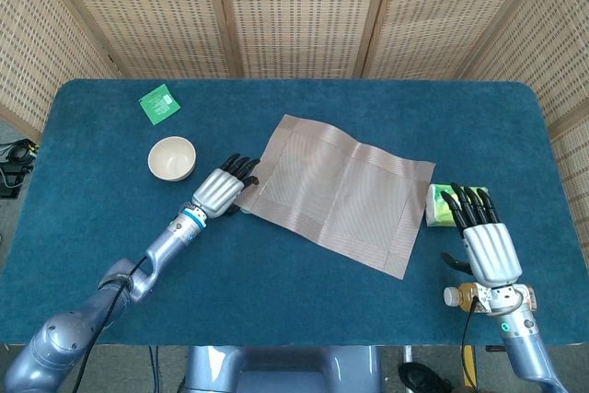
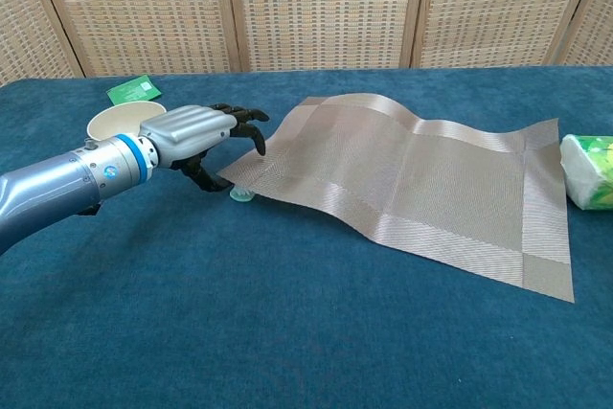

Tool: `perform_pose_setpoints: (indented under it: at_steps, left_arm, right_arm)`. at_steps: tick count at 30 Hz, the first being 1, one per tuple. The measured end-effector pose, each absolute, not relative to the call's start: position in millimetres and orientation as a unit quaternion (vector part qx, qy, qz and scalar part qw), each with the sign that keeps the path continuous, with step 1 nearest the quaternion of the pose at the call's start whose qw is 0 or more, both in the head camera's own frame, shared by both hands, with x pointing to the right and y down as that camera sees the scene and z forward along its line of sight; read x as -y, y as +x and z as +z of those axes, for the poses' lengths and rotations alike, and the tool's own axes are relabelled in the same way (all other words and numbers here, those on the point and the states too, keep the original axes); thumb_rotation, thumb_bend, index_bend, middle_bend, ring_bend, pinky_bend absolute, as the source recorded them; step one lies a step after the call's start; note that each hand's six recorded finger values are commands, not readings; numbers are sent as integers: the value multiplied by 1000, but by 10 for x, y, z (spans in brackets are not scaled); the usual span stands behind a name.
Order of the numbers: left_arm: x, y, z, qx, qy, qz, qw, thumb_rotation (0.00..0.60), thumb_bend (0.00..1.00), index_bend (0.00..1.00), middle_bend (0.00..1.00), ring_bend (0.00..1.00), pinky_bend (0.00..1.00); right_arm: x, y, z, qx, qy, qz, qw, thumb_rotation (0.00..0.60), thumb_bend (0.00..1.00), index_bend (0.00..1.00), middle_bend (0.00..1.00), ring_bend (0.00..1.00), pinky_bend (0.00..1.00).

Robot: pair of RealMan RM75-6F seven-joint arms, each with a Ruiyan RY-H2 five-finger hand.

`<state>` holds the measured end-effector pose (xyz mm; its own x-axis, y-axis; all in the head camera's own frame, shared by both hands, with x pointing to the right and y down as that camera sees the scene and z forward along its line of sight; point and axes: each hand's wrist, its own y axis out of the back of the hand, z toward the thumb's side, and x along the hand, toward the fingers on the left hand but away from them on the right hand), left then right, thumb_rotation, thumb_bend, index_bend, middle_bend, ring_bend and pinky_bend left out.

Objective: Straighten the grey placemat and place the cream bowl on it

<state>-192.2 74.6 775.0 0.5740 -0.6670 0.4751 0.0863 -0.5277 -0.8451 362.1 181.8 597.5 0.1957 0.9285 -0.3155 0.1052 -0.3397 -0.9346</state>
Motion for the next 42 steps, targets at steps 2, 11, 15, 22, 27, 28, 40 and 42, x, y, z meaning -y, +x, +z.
perform_pose_setpoints:
  at_steps: [2, 11, 15, 22, 27, 28, 40, 42]
  left_arm:
    - [-744, -1927, 7751, -189, -766, -422, 448, 600, 483, 280, 0, 0, 0]
    - [-740, -1903, 7725, -194, -767, -416, 448, 600, 483, 317, 0, 0, 0]
    - [-728, -1889, 7712, -198, -767, -414, 448, 600, 484, 401, 0, 0, 0]
    - [-736, -1873, 7713, -207, -763, -415, 452, 600, 484, 543, 0, 0, 0]
    - [-726, -1847, 7692, -211, -763, -409, 455, 600, 484, 665, 0, 0, 0]
    - [-722, -1837, 7681, -212, -762, -407, 456, 600, 484, 687, 0, 0, 0]
    - [-762, -1746, 7570, -219, -767, -377, 471, 600, 486, 755, 0, 0, 0]
    - [-796, -1732, 7520, -218, -768, -366, 478, 600, 488, 760, 0, 0, 0]
  right_arm:
    - [-1819, 3620, 5969, 397, -653, 494, 414, 600, 0, 32, 0, 0, 0]
    - [-1818, 3621, 5953, 399, -654, 492, 414, 600, 0, 33, 0, 0, 0]
    - [-1818, 3617, 5943, 400, -654, 490, 415, 600, 0, 34, 0, 0, 0]
    - [-1822, 3610, 5926, 401, -656, 487, 414, 600, 0, 35, 0, 0, 0]
    - [-1823, 3603, 5910, 402, -656, 485, 415, 600, 0, 35, 0, 0, 0]
    - [-1824, 3603, 5906, 403, -657, 484, 415, 600, 0, 35, 0, 0, 0]
    - [-1827, 3596, 5897, 403, -658, 483, 415, 600, 0, 35, 0, 0, 0]
    - [-1826, 3597, 5892, 403, -657, 482, 416, 600, 0, 35, 0, 0, 0]
